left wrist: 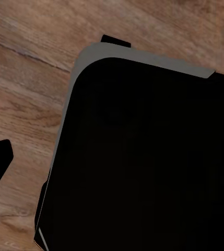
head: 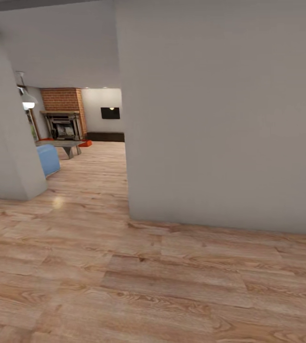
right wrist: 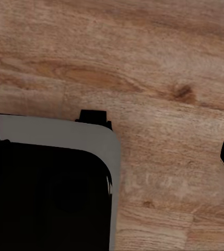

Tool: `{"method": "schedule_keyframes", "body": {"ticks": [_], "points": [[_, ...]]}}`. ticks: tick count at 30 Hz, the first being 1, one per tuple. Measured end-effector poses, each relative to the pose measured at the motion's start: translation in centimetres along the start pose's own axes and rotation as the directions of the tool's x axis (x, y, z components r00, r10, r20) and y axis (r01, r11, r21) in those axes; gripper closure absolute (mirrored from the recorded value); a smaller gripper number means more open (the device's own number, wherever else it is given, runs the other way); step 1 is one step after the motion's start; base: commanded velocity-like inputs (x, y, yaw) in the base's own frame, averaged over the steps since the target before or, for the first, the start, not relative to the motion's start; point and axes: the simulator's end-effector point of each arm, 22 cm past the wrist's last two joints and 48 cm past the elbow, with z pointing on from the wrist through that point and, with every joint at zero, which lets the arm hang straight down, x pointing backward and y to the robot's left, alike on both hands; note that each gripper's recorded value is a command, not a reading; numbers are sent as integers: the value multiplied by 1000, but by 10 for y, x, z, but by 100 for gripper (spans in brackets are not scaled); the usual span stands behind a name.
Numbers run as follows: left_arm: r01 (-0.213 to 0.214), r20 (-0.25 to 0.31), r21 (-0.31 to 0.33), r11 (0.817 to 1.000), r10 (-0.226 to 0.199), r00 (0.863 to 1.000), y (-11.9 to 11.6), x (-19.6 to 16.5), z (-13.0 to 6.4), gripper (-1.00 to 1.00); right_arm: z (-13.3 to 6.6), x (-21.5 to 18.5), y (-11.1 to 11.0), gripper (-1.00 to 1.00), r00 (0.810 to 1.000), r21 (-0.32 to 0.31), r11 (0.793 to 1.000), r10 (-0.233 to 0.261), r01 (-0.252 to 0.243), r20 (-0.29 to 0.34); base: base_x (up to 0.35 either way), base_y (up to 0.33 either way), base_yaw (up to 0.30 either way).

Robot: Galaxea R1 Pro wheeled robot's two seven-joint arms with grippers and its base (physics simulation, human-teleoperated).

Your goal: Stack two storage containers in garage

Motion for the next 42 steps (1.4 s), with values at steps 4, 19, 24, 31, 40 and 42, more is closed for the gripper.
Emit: {"method": "schedule_keyframes", "body": {"ticks": [4,19,24,31,40,42], "points": [[0,0,0,1000,0,1000,0,0,0,-100,0,0,0,-100,1000,0,1000,-1,1,0,321,0,0],[0,0,0,1000,0,1000,0,0,0,-100,0,0,1,-100,1000,3,1000,2,-2,1,321,0,57],[0,0,0,1000,0,1000,0,0,0,-100,0,-1,1,-100,1000,4,1000,1,-1,2,321,0,252],[0,0,0,1000,0,1000,0,0,0,-100,0,-1,1,-100,1000,5,1000,5,-5,2,321,0,270],[0,0,0,1000,0,1000,0,0,0,-100,0,0,0,-100,1000,6,1000,11,-11,1,321,0,273],[0,0,0,1000,0,1000,0,0,0,-100,0,0,0,-100,1000,7,1000,12,-12,0,321,0,273]]}}
